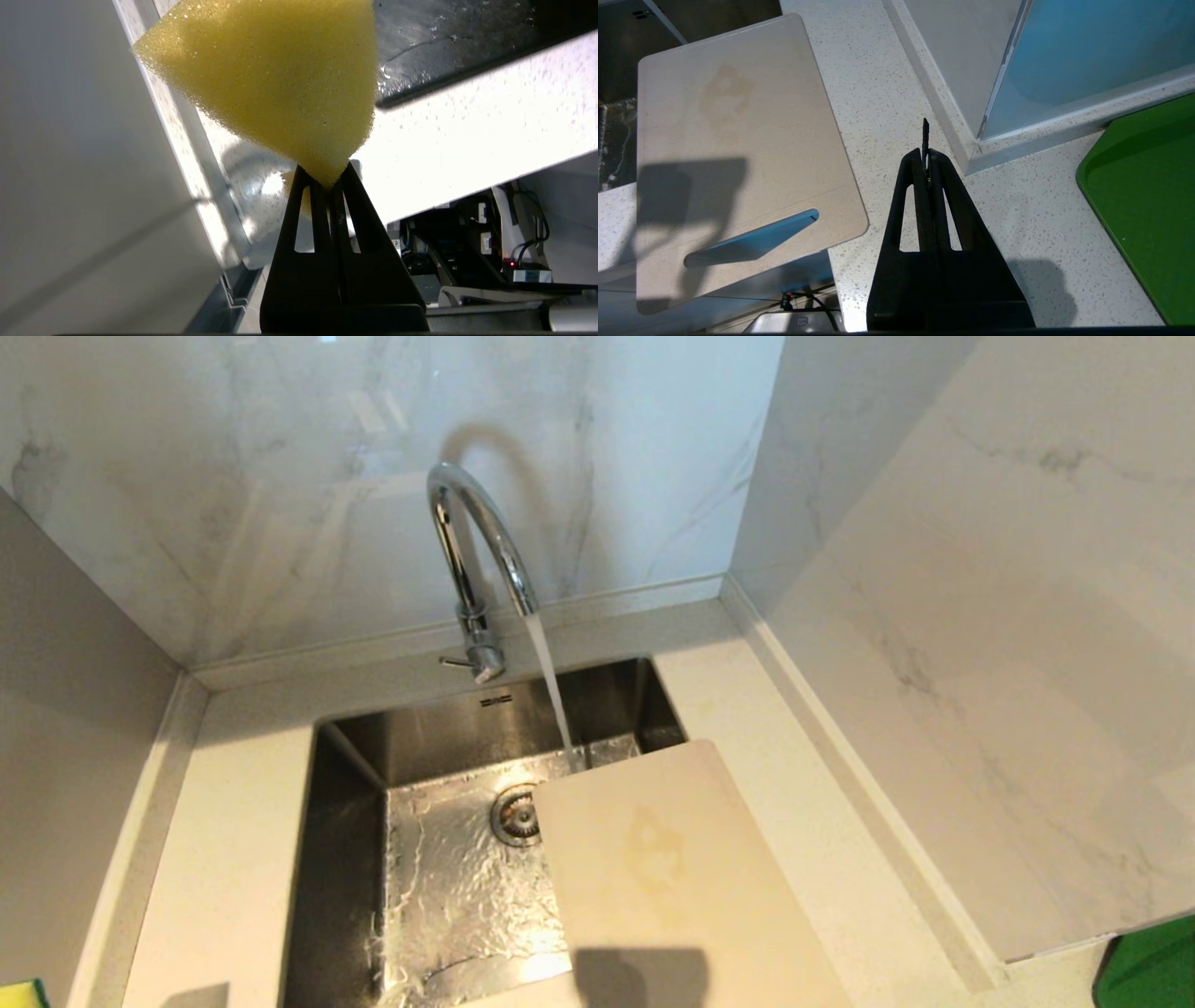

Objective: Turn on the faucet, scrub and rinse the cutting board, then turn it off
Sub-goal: Pick up the cutting board

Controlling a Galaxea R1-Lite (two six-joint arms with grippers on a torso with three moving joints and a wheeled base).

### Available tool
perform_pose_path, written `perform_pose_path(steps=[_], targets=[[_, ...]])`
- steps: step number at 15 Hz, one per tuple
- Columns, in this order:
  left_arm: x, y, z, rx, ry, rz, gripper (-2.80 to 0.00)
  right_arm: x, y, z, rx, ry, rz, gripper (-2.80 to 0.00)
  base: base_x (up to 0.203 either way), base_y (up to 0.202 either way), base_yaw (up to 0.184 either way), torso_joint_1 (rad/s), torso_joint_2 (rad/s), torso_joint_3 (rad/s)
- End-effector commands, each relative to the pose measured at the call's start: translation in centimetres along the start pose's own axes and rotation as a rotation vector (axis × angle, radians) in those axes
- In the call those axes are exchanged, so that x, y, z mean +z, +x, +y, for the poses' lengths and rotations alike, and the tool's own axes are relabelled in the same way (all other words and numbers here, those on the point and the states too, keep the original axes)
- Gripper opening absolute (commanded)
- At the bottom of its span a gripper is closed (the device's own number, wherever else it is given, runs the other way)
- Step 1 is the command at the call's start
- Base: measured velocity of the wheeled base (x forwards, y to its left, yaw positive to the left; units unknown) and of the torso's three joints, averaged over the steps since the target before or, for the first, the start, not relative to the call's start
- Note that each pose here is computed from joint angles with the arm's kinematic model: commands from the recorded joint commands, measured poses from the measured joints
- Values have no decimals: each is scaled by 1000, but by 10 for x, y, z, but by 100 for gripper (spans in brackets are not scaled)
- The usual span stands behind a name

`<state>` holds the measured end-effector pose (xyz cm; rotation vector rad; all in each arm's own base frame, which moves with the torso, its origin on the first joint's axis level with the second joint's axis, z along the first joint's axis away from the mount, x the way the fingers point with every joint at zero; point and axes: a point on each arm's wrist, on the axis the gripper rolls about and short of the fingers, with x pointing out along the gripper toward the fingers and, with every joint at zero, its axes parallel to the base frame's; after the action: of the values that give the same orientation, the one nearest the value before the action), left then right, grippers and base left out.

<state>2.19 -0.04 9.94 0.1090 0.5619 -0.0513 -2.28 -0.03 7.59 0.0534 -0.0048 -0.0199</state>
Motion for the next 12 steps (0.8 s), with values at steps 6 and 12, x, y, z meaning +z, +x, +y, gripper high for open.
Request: perform_pose_path(steps=[6, 12], targets=[[-28, -10, -4, 15, -3, -152, -280, 0, 0, 0, 1, 0, -1, -280, 0, 0, 0, 0, 0, 0], [-40, -24, -5, 46, -1, -377, -280, 0, 0, 0, 0, 0, 0, -280, 0, 0, 0, 0, 0, 0]])
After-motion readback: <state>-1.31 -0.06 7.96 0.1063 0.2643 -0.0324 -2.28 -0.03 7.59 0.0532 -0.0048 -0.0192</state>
